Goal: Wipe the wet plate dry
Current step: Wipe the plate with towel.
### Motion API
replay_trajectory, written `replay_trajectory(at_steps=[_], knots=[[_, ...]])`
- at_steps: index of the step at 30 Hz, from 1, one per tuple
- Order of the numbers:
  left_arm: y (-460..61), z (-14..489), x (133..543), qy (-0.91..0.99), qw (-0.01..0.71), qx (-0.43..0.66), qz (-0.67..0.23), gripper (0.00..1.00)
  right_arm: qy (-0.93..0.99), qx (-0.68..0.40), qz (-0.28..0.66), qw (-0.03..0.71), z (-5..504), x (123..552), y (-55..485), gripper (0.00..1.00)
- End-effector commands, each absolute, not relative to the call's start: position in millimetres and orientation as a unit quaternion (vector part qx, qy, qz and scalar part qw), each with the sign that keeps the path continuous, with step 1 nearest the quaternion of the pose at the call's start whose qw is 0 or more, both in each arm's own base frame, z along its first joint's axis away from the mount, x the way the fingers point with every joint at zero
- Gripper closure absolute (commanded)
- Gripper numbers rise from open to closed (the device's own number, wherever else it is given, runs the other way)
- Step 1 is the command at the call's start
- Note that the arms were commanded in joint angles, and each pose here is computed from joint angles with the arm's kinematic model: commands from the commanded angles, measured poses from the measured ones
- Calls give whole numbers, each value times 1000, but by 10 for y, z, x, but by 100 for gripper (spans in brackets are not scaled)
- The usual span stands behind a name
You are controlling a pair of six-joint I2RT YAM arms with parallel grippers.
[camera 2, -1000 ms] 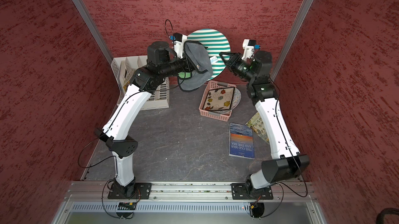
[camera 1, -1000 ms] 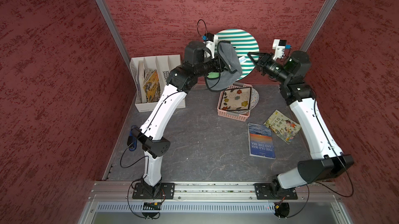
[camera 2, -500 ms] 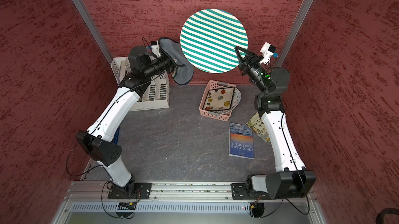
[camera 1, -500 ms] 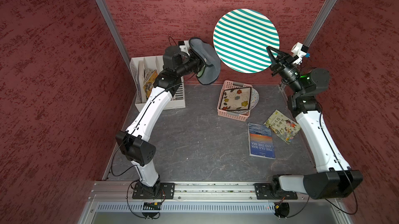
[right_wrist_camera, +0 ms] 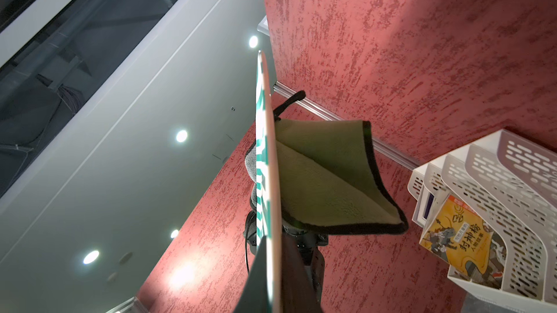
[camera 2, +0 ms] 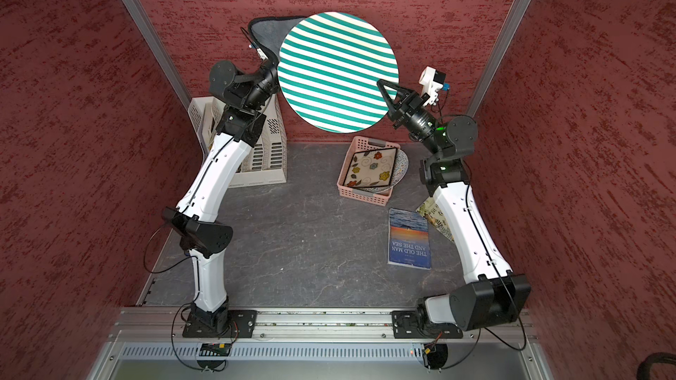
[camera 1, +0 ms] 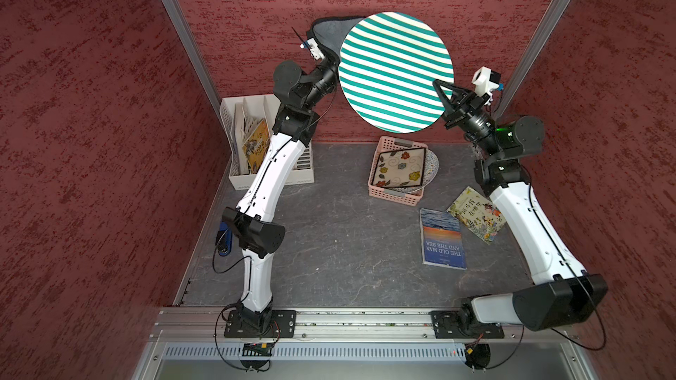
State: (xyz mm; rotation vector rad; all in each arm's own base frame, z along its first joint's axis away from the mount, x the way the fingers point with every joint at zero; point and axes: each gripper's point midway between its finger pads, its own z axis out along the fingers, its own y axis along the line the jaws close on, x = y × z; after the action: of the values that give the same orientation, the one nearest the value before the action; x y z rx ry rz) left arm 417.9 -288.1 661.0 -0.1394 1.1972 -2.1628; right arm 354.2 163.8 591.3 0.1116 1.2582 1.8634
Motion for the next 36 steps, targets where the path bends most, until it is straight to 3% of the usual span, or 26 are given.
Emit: replay_trajectory(at_steps=[1,6,14,20,24,28,36], knots=[[-3327,6712,3753,421,278,7,-863,100,504,-4,763,405,6049,3439,1930,100],[-3701,6634,3524,403,222,21,-888,100,500,58,744,440,6169,3985,1763,100],[-3686,6754,3237,356,222,45,-907,100,487,111,727,471,6340,4496,1332,100],[-3219,6959,3378,305,276,26,-911,100,509,112,724,452,6002,4384,1319,100],[-2880,7058,3546,276,319,7,-907,100,482,70,766,419,5902,3975,1519,100],[-2865,7055,3643,257,324,-8,-911,100,479,40,794,373,5824,3679,1905,100],[-3269,6946,3387,241,254,19,-936,100,469,104,771,419,6011,4273,1569,100]])
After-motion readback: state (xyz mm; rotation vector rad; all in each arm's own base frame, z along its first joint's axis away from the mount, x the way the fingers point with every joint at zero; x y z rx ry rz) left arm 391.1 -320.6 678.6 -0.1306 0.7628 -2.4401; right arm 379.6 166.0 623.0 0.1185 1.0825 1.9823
